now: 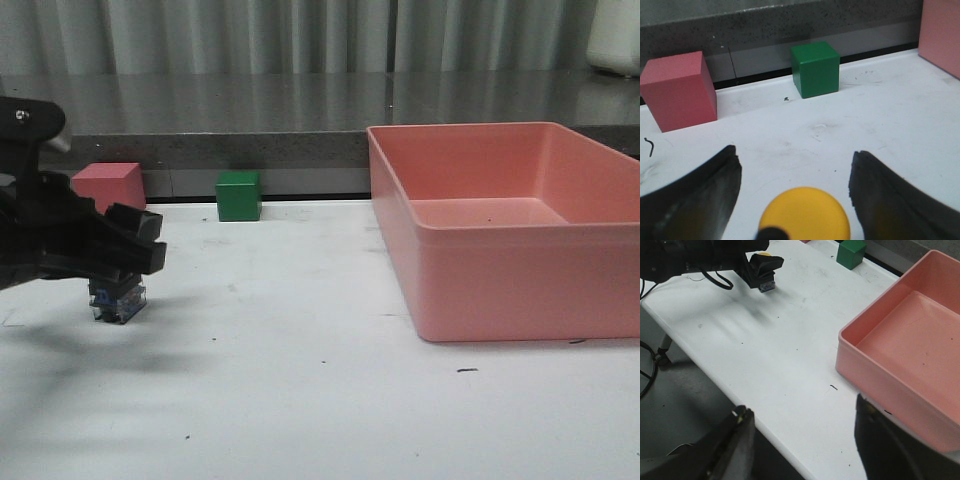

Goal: Place and stand button with both arms

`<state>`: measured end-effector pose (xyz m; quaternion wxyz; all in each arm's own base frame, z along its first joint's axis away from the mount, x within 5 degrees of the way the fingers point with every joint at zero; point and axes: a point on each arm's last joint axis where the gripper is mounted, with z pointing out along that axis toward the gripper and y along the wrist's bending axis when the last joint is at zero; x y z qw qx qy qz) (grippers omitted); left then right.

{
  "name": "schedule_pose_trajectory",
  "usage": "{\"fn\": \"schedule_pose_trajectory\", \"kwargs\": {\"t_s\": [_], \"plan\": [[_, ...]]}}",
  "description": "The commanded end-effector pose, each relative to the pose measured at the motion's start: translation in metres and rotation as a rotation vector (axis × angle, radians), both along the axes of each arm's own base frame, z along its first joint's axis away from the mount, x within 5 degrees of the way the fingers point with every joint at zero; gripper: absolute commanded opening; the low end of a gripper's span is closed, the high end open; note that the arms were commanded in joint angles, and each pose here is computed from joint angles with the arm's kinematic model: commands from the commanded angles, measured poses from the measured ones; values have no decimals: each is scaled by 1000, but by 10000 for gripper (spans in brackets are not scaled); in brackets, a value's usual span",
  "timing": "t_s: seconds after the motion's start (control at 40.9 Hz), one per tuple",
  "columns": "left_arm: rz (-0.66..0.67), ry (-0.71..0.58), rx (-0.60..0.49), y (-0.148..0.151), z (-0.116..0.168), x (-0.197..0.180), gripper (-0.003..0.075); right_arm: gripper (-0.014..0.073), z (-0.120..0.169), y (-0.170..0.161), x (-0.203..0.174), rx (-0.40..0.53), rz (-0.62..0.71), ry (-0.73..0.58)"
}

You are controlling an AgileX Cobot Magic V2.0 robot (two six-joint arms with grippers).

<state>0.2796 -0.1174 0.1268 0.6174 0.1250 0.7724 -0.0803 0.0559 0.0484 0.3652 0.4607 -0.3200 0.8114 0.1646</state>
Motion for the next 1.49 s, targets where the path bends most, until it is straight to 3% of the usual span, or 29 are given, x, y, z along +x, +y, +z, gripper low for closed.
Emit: {"fn": "schedule_pose_trajectory", "kwargs": {"t_s": [0.0, 0.391, 0.685, 0.807, 1.052, 1.467], "plan": [[4, -49, -54, -1, 36, -3, 463, 460, 13, 2, 1, 54, 8, -71], [-112, 242, -10, 18, 123, -72, 463, 460, 13, 2, 1, 54, 8, -71], [-194, 227, -5, 52, 207, -157, 463, 460, 13, 2, 1, 54, 8, -71], [-216, 211, -5, 66, 228, -189, 461, 460, 13, 2, 1, 54, 8, -71], [-76, 338, 53, 89, 228, -210, 461, 459, 13, 2, 1, 54, 8, -71], [-60, 325, 46, 89, 229, -209, 461, 459, 13, 2, 1, 54, 8, -71]]}}
